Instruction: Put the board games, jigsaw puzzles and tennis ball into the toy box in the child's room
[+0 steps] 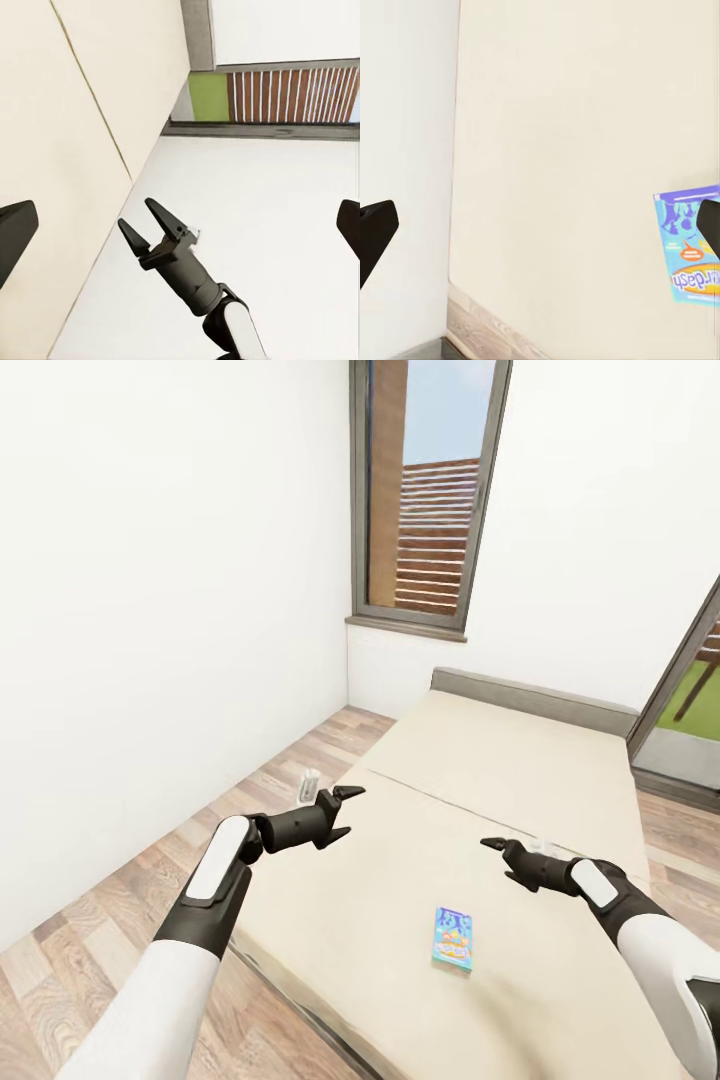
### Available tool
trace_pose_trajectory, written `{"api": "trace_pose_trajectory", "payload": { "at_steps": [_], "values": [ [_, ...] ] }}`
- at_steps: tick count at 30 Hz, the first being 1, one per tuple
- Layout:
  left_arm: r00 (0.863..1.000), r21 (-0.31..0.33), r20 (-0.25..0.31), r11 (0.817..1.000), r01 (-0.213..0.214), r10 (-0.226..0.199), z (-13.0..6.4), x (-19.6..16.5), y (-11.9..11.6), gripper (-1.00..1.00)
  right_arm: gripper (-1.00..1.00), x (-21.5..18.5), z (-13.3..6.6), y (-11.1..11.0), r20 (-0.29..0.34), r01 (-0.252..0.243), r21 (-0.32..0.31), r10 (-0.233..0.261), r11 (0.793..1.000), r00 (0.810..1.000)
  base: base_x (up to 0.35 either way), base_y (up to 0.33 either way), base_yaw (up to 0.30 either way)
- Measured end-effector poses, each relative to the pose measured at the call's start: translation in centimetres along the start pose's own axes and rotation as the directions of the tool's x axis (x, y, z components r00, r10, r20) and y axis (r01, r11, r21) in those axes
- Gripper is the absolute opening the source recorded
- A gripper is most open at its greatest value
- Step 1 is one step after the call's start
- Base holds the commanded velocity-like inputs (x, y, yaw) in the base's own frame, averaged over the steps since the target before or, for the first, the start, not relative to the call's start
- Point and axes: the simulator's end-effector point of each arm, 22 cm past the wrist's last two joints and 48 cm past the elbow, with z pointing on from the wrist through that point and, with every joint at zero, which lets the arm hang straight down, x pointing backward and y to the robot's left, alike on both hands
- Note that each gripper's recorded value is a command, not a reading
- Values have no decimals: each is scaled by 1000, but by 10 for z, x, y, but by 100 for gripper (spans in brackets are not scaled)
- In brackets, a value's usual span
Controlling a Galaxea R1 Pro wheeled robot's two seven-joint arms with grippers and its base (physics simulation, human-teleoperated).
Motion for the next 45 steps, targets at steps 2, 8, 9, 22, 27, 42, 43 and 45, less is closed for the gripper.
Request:
{"api": "trace_pose_trajectory", "payload": {
  "at_steps": [2,8,9,22,27,42,43,45],
  "values": [
    [1000,3,-1,1000,6,-6,1,0,2,100,100,0,2,-4,0,-2,10,2,1000,1000,0,0,0],
    [1000,20,-6,1000,19,-19,3,0,6,100,100,-1,6,-7,-5,-24,9,24,1000,1000,0,0,0],
    [1000,23,-6,999,23,-23,3,0,7,100,100,1,6,-7,-16,-30,8,31,1000,999,0,0,0],
    [999,40,-13,998,50,-50,9,2,24,100,100,47,6,-5,-262,-90,14,91,996,961,0,0,0],
    [999,41,-13,998,51,-51,12,2,30,100,100,51,9,-8,-282,-87,16,88,996,955,0,0,0],
    [999,43,-11,998,48,-48,18,3,51,100,100,51,19,-41,-277,-38,110,68,993,959,0,0,0],
    [999,43,-11,998,48,-48,19,3,52,100,100,51,20,-42,-277,-38,111,68,993,959,0,0,0],
    [999,43,-11,998,48,-48,20,3,55,100,100,49,21,-45,-272,-32,115,62,993,960,0,0,0]
  ]
}}
